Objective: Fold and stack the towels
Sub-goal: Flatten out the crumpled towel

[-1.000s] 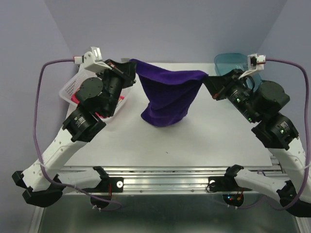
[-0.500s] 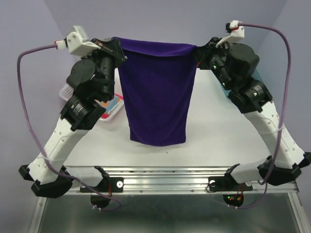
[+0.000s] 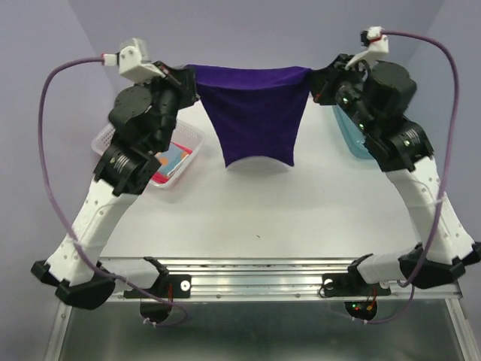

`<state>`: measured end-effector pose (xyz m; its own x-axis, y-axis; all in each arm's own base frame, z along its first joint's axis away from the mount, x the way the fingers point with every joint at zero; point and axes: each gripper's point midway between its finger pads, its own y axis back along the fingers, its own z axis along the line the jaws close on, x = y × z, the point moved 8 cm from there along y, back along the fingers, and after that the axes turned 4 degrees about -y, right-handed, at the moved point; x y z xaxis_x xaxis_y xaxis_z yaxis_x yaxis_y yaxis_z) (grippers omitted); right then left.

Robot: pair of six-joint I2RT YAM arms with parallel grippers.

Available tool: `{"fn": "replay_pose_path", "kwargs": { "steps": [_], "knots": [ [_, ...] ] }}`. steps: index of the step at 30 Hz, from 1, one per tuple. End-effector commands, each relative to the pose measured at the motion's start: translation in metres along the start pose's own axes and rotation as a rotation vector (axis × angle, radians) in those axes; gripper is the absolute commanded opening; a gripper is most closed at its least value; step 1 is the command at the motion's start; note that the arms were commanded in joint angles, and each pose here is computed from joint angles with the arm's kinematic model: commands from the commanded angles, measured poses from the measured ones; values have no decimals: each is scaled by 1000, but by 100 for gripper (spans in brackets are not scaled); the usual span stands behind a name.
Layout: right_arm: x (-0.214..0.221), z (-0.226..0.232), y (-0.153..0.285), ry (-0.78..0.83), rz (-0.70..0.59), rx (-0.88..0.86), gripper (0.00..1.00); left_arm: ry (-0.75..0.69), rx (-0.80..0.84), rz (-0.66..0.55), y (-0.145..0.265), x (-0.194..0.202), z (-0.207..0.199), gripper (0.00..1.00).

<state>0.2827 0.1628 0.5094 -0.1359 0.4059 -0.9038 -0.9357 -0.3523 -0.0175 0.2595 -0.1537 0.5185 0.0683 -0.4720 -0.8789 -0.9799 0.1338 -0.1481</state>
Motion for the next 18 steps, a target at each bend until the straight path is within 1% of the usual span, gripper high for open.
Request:
{"fn": "replay_pose_path", "kwargs": {
  "steps": [1,2,3,4,5,6,7,9,12,16,18],
  "knots": [
    [-25,25,64,-74,-45,-248,1,137,222,-102,57,-47,-9,0],
    [-19,27,70,-82,-16,-289,1,139,234,-72,59,-36,-7,0],
    [-23,28,88,-90,-28,-322,1,143,284,-50,65,-33,-9,0],
    [-11,25,90,-106,7,-330,1,172,322,-55,78,-39,-9,0],
    [-10,25,96,-115,12,-344,1,174,351,-43,82,-36,-9,0],
    [-14,27,114,-122,-2,-385,1,177,381,-24,86,-32,-10,0],
    [-7,27,117,-137,26,-408,1,193,433,-9,97,-32,-12,0],
    [-11,30,137,-144,12,-460,1,204,508,13,109,-34,-17,0],
    [-16,36,153,-155,28,-523,1,227,600,22,127,-43,-23,0],
    [-28,43,167,-162,20,-579,1,235,666,16,138,-54,-28,0],
    [-32,42,169,-167,-12,-557,1,232,663,13,136,-56,-30,0]
  ]
}}
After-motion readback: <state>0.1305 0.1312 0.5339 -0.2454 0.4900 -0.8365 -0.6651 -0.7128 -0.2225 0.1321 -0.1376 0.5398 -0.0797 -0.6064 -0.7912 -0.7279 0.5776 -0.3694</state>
